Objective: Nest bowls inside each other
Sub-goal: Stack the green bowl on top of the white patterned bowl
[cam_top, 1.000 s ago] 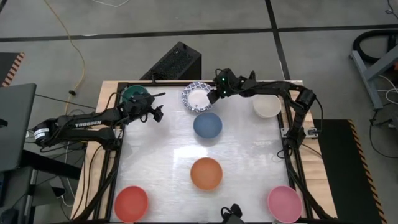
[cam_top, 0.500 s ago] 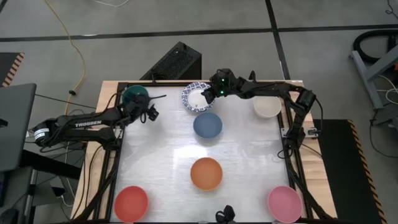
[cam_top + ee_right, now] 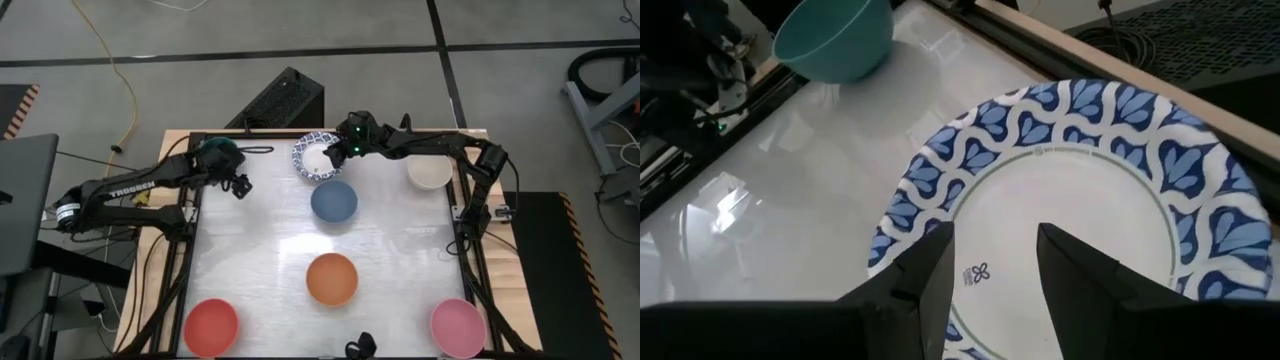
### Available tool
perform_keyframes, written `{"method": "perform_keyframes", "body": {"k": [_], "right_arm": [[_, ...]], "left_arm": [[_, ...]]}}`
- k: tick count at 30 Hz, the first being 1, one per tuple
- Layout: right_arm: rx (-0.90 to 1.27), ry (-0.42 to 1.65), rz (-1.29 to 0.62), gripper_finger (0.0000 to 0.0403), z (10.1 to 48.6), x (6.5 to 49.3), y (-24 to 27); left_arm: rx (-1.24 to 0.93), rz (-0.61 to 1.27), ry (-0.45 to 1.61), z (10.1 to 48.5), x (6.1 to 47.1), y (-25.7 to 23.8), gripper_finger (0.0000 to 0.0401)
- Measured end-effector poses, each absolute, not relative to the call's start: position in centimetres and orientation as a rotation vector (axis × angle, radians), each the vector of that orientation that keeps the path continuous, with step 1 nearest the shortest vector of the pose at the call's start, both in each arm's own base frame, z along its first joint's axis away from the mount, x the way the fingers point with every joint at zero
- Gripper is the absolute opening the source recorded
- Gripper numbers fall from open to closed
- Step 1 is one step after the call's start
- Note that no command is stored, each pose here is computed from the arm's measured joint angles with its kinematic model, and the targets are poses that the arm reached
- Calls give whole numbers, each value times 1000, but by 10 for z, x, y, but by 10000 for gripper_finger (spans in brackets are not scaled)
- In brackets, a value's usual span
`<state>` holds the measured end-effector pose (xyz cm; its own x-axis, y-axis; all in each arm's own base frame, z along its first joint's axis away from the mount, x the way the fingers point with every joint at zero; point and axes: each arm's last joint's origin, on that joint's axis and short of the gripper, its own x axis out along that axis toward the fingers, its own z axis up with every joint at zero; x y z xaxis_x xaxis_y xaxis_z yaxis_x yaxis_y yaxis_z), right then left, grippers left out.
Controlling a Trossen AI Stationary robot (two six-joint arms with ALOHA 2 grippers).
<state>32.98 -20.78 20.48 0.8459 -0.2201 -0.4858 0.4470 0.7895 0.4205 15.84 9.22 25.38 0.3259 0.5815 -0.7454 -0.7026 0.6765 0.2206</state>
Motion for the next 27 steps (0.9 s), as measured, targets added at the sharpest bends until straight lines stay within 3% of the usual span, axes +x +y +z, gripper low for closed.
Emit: {"method": "perform_keyframes", "body": {"k": [5, 13, 27], "right_arm": [[554, 451, -368, 164, 203, 329, -207], [557, 464, -363, 164, 202, 330, -204], [555, 521, -363, 164, 198, 328, -203]], "left_arm": [[-166, 709, 1056, 260, 166, 98, 300], [-175, 728, 1320, 234, 169, 117, 300], [-152, 818, 1408, 209, 174, 151, 300]]}}
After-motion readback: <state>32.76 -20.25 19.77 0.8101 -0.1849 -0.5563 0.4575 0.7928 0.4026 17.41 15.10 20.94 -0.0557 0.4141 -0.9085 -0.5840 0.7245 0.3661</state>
